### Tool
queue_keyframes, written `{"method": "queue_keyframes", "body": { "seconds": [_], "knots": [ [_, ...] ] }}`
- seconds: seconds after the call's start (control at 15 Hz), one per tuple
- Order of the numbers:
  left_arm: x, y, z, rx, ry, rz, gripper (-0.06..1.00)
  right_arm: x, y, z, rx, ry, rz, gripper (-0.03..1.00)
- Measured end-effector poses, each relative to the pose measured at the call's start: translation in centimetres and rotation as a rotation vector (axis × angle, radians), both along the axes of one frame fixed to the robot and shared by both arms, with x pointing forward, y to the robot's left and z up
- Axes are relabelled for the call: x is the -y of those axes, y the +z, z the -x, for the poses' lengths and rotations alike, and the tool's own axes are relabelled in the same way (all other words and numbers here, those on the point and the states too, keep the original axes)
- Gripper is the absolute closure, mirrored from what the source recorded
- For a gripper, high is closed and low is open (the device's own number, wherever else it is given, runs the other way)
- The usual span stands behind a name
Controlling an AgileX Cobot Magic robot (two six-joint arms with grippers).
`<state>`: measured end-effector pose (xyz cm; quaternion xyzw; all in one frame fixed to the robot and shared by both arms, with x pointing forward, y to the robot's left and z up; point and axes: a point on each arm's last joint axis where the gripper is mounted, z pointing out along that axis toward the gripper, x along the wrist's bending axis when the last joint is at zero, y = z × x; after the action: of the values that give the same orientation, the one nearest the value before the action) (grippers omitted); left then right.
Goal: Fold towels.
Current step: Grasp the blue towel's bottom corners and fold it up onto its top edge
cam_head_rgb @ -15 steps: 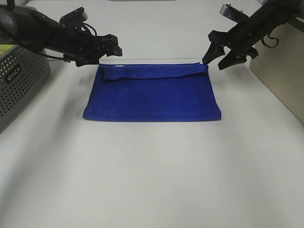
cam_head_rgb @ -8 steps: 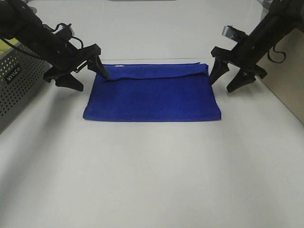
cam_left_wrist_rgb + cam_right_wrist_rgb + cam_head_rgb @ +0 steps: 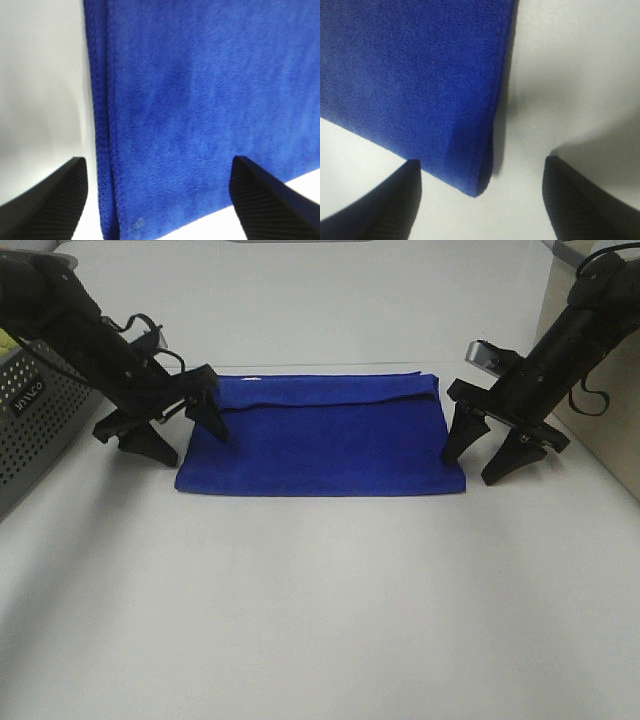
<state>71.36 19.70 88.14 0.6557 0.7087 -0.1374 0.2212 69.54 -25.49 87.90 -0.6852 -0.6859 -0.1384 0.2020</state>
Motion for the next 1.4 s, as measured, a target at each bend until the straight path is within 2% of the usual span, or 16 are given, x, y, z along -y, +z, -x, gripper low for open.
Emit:
{"method": "queue_keyframes", "body": {
  "seconds": [0.27, 0.4, 0.47, 0.53, 0.6, 0.67, 0.73, 0.8, 1.13, 1.4],
  "knots": [
    [2.1, -0.9, 0.4, -0.025, -0.035, 0.012, 0.2, -1.0, -0.6, 0.3, -0.023, -0.003, -0.073, 0.29],
    [3.3, -1.0, 0.7, -0.025, -0.056, 0.017, 0.21, -3.1, -0.7, 0.6, -0.02, 0.054, -0.078, 0.31],
    [3.8, -1.1, 0.8, -0.026, -0.066, 0.017, 0.25, -4.2, -0.9, 0.7, -0.011, 0.077, -0.074, 0.35],
    [4.1, -1.3, 0.9, -0.033, -0.064, 0.016, 0.34, -4.8, -1.1, 0.8, -0.012, 0.083, -0.065, 0.42],
    [4.0, -1.7, 1.0, -0.048, -0.07, -0.002, 0.59, -4.4, -1.3, 0.6, -0.01, 0.062, -0.026, 0.53],
    [3.7, -1.9, 1.0, -0.051, -0.078, -0.023, 0.75, -3.8, -1.3, 0.5, -0.014, 0.039, -0.007, 0.68],
    [3.5, -2.0, 1.1, -0.057, -0.081, -0.037, 0.87, -3.2, -1.5, 0.5, -0.022, 0.021, 0.002, 0.91],
    [3.4, -2.0, 1.2, -0.071, -0.084, -0.041, 0.9, -2.6, -1.5, 0.4, -0.026, 0.014, 0.005, 0.95],
    [3.3, -1.8, 2.3, -0.163, -0.154, -0.07, 0.9, -2.0, -0.3, 2.1, -0.063, 0.026, 0.019, 0.95],
    [3.8, -1.1, 5.7, -0.279, -0.217, -0.113, 0.9, -1.7, -0.1, 7.7, -0.162, 0.014, 0.024, 0.95]
  ]
}}
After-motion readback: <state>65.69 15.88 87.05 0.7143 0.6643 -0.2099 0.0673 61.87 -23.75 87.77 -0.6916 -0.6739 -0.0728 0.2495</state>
